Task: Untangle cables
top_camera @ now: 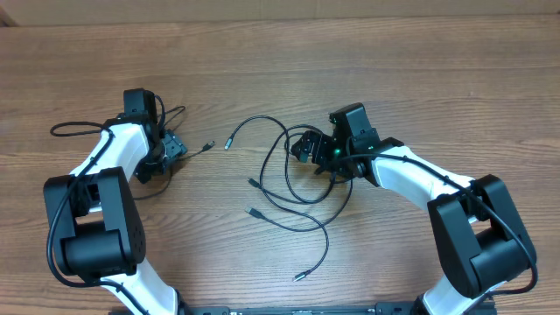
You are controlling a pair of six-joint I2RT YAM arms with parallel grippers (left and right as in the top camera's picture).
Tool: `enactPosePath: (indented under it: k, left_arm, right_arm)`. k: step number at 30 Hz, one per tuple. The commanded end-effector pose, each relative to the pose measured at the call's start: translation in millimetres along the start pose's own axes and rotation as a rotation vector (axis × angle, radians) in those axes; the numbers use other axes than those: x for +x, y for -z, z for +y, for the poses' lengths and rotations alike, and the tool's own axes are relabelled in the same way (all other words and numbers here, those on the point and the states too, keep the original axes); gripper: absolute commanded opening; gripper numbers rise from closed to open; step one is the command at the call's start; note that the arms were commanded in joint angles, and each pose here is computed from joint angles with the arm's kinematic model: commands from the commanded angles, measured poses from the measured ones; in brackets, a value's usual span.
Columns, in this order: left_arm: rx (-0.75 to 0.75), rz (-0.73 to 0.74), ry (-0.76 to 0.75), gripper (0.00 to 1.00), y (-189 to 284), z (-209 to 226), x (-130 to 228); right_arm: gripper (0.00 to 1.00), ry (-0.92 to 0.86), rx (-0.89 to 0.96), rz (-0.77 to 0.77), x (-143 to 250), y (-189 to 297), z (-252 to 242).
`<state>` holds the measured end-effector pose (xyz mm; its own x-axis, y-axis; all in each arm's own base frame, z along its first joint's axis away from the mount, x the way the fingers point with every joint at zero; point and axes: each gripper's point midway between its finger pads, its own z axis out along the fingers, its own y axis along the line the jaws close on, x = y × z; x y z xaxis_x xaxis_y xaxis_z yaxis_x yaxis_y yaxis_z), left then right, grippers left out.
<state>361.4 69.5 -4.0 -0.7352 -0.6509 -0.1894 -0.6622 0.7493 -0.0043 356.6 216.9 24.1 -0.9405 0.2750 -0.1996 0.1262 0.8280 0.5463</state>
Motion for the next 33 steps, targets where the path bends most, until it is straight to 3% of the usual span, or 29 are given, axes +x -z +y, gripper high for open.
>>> enactPosePath:
  k: [1,30,33]
  left_arm:
    - [-0.012,0.196,-0.01,0.8,-33.6,8.8,55.0]
    - [-0.008,0.199,-0.009,0.87,-33.6,8.2,55.5]
    - [-0.008,0.199,-0.009,0.92,-33.6,8.1,55.4]
  right_arm:
    - [1.0,-0.019,0.06,0.012,6.9,-8.1,-19.6]
    - [1.0,-0.019,0.06,0.012,6.9,-8.1,-19.6]
    - [1.0,-0.019,0.06,0.012,6.8,-8.0,-19.5]
